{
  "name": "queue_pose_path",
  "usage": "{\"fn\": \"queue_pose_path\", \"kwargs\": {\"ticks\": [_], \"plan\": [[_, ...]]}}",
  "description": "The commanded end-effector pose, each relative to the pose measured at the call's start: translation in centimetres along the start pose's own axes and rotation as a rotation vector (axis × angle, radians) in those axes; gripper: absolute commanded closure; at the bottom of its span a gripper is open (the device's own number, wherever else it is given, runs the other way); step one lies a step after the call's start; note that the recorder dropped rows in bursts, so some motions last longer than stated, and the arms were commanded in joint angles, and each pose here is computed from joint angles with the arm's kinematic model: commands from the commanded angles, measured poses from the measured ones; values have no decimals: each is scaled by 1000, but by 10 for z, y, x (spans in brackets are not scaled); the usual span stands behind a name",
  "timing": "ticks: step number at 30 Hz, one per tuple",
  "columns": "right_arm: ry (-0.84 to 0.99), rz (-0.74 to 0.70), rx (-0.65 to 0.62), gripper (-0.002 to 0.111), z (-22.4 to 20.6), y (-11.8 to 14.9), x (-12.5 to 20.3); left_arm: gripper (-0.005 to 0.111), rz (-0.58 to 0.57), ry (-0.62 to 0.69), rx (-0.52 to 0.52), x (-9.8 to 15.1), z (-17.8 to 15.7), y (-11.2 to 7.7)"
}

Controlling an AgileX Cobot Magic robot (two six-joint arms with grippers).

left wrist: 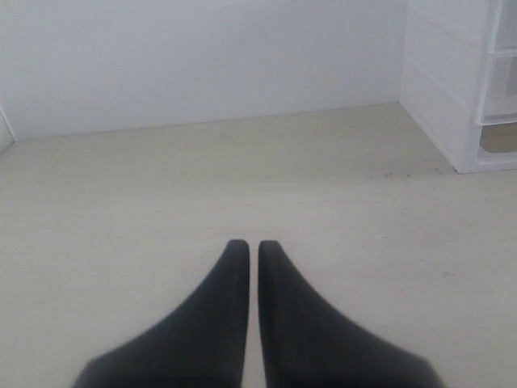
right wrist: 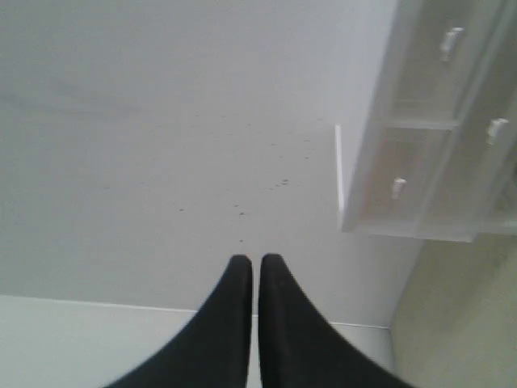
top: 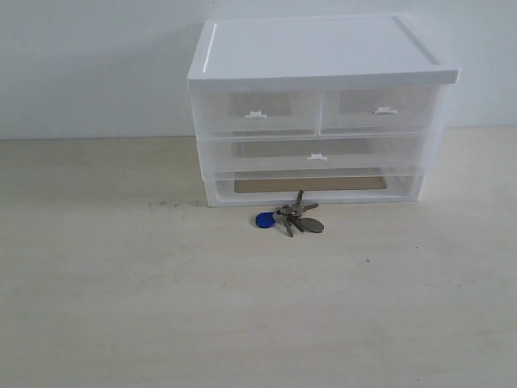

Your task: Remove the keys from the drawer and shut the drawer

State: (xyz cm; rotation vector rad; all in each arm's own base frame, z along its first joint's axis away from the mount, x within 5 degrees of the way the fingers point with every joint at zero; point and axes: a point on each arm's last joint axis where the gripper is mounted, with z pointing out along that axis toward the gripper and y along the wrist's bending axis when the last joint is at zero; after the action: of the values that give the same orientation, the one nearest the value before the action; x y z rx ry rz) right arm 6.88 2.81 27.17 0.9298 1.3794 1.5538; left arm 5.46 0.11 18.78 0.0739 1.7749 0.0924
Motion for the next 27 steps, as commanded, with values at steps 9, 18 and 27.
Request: {"fn": "queue_pose_path", "kwargs": {"ticks": [9, 18, 27], "plan": [[-52, 153, 294, 108, -9, -76, -3, 102, 7, 1, -5, 1, 0, 0], [-197, -32, 438, 108, -17, -88, -15, 102, 7, 1, -5, 1, 0, 0], [-270, -805, 350, 108, -31, -71, -22, 102, 7, 1, -5, 1, 0, 0]]}}
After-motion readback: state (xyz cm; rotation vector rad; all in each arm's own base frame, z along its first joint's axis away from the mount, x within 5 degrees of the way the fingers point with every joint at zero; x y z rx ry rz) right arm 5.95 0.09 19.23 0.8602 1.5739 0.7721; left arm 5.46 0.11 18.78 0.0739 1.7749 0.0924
